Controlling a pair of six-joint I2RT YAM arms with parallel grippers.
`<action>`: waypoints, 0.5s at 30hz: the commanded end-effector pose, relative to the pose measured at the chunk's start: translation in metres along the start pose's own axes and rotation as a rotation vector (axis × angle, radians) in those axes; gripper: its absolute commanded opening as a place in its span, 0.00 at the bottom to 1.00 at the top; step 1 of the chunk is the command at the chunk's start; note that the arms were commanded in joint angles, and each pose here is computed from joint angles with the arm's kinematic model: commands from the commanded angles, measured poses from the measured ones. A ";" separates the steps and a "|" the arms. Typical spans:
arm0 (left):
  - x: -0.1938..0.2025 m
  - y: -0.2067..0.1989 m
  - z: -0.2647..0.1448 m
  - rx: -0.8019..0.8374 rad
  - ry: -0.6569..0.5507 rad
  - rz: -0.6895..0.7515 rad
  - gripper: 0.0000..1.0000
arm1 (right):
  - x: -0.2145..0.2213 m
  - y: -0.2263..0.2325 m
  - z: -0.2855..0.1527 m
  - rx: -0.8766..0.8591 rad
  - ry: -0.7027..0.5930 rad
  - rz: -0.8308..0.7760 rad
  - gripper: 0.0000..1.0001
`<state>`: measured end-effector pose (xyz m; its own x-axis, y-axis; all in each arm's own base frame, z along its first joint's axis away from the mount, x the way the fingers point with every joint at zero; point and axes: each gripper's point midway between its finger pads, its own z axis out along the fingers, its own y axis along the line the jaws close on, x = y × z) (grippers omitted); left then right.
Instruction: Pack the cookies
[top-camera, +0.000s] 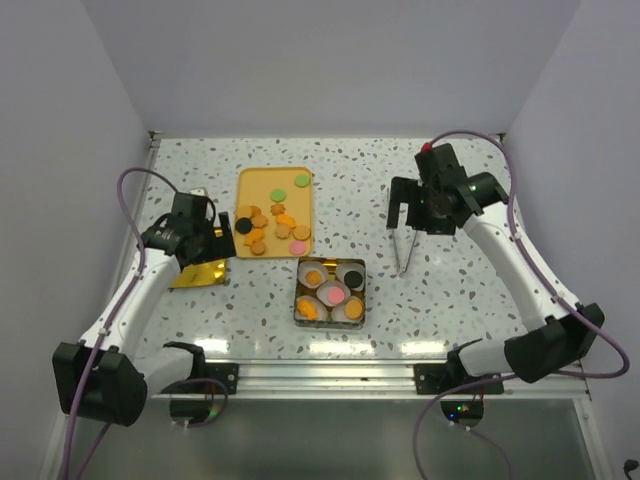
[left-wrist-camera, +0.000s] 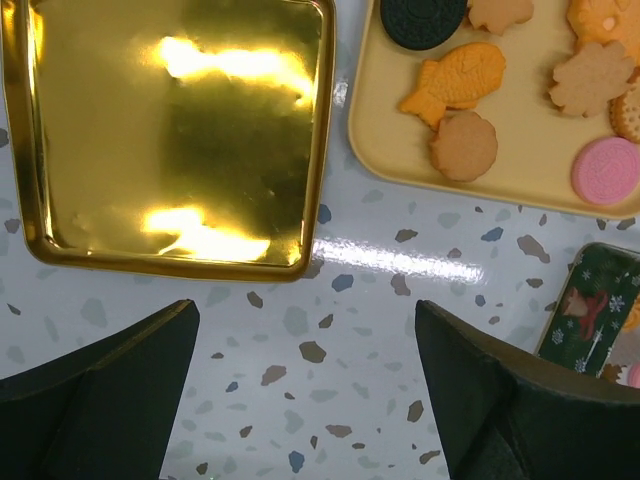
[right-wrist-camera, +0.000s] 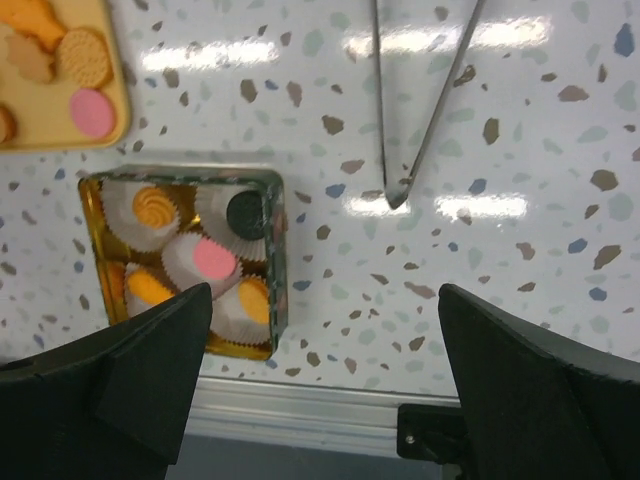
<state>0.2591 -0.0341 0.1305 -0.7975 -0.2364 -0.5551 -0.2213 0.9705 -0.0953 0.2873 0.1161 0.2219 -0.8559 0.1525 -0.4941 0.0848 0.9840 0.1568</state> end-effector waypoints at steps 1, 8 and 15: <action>-0.026 0.003 0.007 -0.054 -0.048 0.059 0.94 | 0.034 0.005 -0.015 -0.051 0.078 0.025 0.99; -0.012 0.005 0.047 -0.098 0.037 0.132 0.80 | 0.046 -0.008 -0.044 -0.054 0.043 0.013 0.99; 0.002 0.007 0.081 -0.133 0.104 0.176 0.79 | 0.052 -0.015 -0.051 -0.040 0.040 -0.011 0.99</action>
<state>0.2868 -0.0243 0.0667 -0.8972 -0.1154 -0.4263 -0.1667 0.9824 0.0848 0.2251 0.1092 0.2375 -0.8695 0.1562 -0.4686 0.0648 0.9765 0.2053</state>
